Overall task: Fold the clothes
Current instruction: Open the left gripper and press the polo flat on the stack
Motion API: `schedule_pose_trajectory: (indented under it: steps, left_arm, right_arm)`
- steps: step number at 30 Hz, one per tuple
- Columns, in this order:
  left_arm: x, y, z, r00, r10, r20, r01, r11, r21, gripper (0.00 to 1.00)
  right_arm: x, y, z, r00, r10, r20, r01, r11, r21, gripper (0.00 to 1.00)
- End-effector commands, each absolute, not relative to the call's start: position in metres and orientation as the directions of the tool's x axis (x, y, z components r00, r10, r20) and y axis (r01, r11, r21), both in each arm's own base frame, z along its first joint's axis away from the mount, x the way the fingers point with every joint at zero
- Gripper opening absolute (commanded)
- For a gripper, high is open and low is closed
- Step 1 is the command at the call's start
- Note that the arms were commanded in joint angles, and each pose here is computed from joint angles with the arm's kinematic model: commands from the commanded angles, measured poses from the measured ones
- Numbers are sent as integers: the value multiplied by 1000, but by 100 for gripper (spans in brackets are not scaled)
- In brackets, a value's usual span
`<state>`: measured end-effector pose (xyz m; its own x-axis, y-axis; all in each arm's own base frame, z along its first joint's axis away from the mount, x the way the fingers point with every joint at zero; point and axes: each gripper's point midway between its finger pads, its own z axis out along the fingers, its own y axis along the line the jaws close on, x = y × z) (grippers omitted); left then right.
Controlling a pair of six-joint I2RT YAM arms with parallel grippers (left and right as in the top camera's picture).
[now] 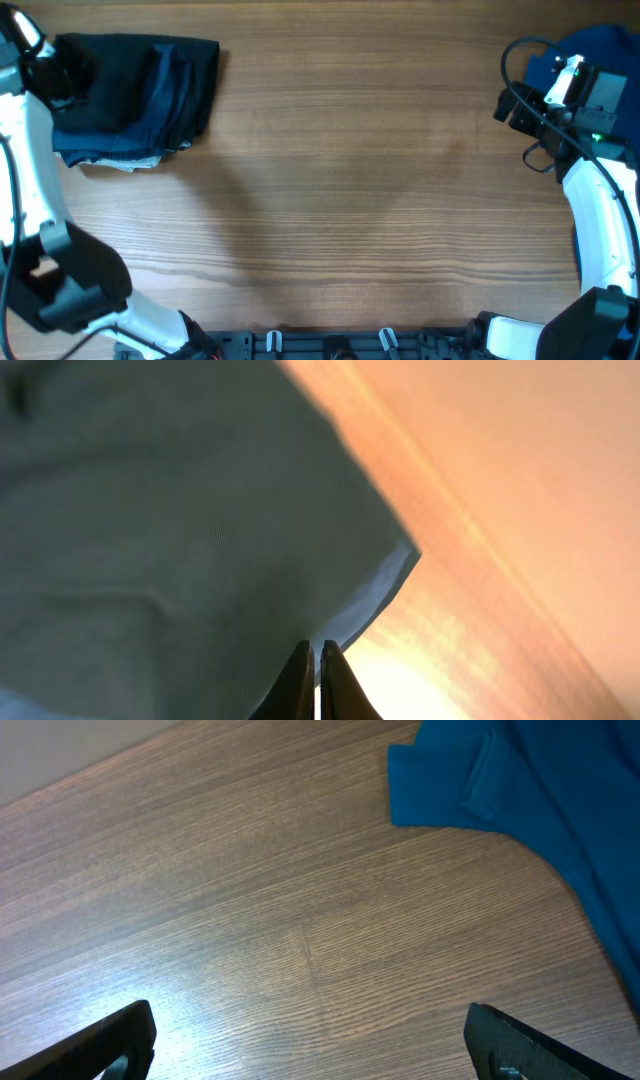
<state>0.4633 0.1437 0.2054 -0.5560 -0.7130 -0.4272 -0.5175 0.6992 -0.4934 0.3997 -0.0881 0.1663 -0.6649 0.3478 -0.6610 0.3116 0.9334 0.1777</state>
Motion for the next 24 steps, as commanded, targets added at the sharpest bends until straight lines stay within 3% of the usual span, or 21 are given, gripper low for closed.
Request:
schedule_pose_trajectory:
  steps: [1, 8, 11, 17, 21, 24]
  left_arm:
    - [464, 122, 156, -662, -684, -306, -476, 699, -534, 4]
    - [456, 103, 92, -720, -677, -148, -503, 657, -561, 4]
    - [455, 98, 87, -734, -663, -147, -483, 662, -572, 4]
    - [462, 106, 146, -694, -657, -295, -401, 693, -599, 4]
    - [475, 121, 201, -597, -664, -450, -324, 713, -622, 4]
    - [481, 140, 223, -507, -713, -484, -329, 679, -656, 4]
  right_arm:
    - [400, -92, 162, -666, 360, -653, 333, 927, 171, 100]
    - [400, -92, 162, -666, 360, -653, 333, 927, 171, 100]
    - [400, -92, 162, -666, 360, -653, 333, 927, 171, 100]
    - [400, -92, 162, -666, 360, -653, 333, 927, 171, 100]
    - [400, -92, 162, -666, 360, -653, 334, 927, 171, 100]
    - [400, -92, 162, -666, 360, -653, 333, 927, 171, 100]
